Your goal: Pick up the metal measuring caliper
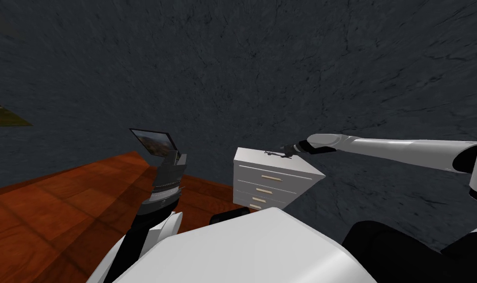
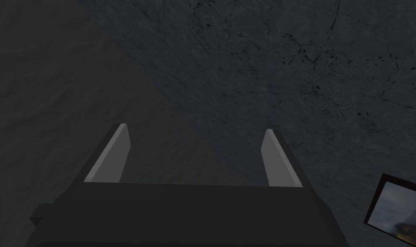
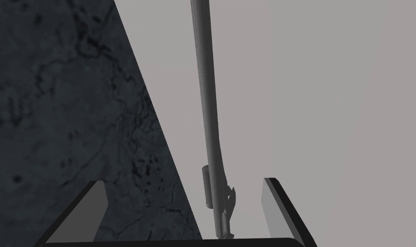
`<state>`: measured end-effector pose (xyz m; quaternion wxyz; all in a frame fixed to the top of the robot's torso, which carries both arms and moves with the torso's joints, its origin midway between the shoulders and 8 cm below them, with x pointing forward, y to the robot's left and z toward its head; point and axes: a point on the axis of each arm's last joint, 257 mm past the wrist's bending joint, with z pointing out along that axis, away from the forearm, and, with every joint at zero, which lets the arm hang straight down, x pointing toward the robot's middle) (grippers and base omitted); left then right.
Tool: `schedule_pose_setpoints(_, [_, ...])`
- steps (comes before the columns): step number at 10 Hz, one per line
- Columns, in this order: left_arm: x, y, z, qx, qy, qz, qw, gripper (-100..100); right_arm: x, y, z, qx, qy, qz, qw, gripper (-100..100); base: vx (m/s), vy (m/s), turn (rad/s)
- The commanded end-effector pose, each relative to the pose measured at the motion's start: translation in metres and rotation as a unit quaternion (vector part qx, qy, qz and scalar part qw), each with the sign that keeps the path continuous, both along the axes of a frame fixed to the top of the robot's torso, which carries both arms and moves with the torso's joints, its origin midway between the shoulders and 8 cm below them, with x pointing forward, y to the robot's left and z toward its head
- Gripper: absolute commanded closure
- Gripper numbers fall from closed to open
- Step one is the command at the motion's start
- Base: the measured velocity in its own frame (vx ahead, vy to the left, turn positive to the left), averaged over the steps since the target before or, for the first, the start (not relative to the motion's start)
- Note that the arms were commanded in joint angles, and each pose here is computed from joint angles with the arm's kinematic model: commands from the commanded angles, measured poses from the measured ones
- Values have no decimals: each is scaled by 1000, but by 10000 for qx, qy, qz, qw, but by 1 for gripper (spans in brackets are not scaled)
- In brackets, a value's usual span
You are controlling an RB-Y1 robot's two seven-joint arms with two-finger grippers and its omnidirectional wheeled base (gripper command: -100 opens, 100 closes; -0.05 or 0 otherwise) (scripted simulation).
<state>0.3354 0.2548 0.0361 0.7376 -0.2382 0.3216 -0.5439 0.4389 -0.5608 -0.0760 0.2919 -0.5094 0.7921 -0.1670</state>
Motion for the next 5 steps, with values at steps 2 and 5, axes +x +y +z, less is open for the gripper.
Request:
schedule_pose_setpoints(2, [0, 0, 0, 0, 0, 0, 10000, 0, -14, -18, -16, -374, 417, 46, 9984, -100, 26, 18, 60])
schedule_pose_setpoints(5, [0, 0, 0, 0, 0, 0, 10000, 0, -22, -23, -24, -428, 562, 30, 9975, -100, 9, 6, 19])
